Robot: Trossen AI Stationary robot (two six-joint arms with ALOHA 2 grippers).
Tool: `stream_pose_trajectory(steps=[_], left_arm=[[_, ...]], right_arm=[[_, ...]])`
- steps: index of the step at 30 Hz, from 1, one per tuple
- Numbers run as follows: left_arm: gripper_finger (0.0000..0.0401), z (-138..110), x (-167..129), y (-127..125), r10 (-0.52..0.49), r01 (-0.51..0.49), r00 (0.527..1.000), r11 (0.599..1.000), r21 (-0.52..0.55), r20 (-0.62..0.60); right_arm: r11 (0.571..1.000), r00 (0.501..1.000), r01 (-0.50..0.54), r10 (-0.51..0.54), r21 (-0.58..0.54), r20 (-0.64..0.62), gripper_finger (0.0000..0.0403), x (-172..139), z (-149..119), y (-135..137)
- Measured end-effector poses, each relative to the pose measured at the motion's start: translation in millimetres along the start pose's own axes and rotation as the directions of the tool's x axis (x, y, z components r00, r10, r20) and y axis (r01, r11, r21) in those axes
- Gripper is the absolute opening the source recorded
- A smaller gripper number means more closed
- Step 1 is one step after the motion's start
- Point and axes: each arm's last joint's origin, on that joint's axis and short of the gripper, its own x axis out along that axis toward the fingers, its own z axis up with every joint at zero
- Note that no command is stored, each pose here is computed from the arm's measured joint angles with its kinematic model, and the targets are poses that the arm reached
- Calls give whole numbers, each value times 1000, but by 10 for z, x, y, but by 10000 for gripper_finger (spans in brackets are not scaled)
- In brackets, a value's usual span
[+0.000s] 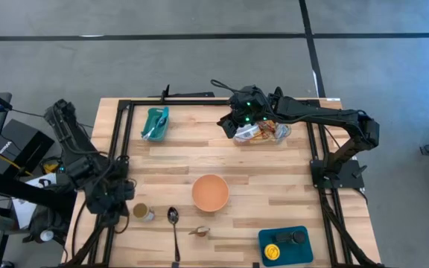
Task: Pick & Place Food Item
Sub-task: Put the golden seasoning bottle into the dark blue bin
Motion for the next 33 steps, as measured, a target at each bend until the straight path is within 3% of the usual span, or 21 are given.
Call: stream_pose_trajectory(steps=[10, 24, 33], left_arm=[[0, -207, -18, 60, 94, -97, 990, 995, -22, -103], [0, -342, 367, 273, 242, -241, 959, 970, 28, -150], [0, -398, 538, 364, 208, -204, 967, 978, 41, -148]], right_arm=[[1000, 1000, 0, 0, 2, 0, 120, 0, 0, 0], [1000, 1000, 2, -2, 1, 1, 120, 0, 0, -1], [1000, 1000, 2, -2, 1, 1, 120, 0, 0, -1]])
